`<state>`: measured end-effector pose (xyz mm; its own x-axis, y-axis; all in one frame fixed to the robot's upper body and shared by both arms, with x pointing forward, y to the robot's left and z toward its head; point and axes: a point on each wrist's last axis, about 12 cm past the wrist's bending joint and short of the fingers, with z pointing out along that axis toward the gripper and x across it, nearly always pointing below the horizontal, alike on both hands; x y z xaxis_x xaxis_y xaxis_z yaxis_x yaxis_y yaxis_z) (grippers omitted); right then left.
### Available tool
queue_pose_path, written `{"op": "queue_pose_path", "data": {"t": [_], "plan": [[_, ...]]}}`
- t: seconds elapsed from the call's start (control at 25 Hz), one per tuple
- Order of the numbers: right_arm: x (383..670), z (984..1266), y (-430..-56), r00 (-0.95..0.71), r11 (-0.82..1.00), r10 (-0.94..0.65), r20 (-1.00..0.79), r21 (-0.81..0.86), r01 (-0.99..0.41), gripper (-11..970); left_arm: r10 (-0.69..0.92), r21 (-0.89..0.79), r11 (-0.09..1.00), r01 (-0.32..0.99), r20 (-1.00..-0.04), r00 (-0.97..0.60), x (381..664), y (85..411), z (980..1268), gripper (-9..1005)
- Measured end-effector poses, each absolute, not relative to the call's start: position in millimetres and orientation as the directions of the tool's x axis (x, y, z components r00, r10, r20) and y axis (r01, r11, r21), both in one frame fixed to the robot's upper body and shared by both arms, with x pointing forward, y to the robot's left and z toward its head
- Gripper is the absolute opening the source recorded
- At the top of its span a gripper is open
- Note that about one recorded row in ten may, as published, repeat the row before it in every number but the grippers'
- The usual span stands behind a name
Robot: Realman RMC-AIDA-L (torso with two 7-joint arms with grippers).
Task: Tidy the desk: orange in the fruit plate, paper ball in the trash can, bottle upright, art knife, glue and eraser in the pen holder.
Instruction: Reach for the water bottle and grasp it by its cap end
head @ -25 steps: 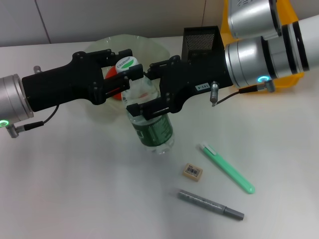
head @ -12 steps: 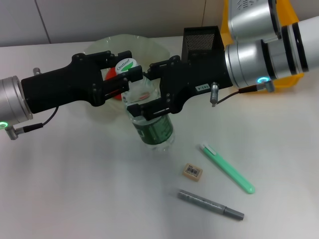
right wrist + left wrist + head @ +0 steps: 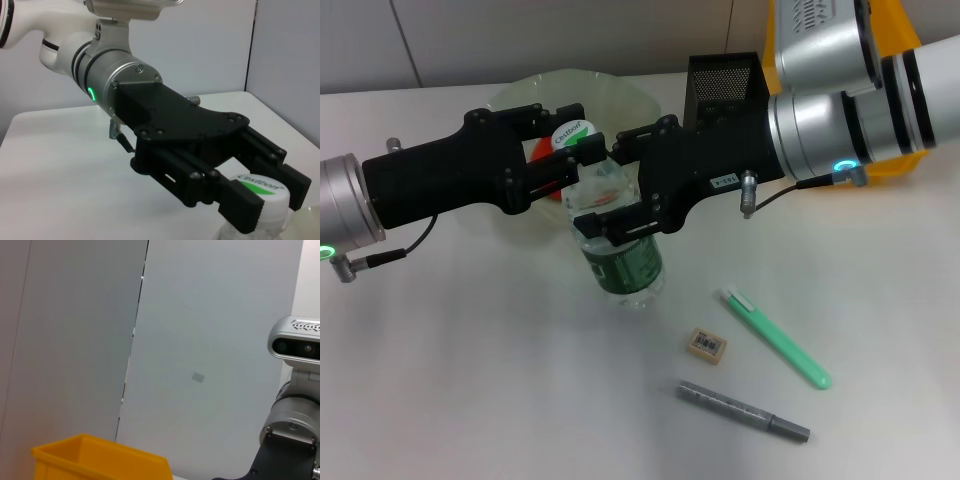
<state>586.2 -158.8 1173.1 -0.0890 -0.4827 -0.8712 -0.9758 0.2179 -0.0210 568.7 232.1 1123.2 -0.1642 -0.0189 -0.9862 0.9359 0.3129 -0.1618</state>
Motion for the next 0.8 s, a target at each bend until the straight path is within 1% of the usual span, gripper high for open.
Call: {"op": "queue_pose_path", "data": {"t": [0.32,0.52,0.76,0.8], "plan": [[586,1174,-158,-0.071,0.207,-0.482,-0.873,-0.035,-0.978,723,-0.041,-0.185,0.310,0.933,-0.983,-0.181,567,235,1125,434],[586,1174,-157,-0.070,0.204,-0.470,-0.880,-0.031,-0.978,723,-0.093,-0.261,0.326,0.908,-0.965,-0.244,567,243,1128,432],[586,1174,-157,-0.066,0.202,-0.466,-0.882,-0.034,-0.979,722,-0.113,-0.305,0.318,0.898,-0.952,-0.283,564,249,1128,505],[586,1174,-157,-0.063,0.202,-0.465,-0.883,-0.037,-0.979,722,-0.119,-0.312,0.315,0.896,-0.950,-0.289,563,250,1129,545]]}}
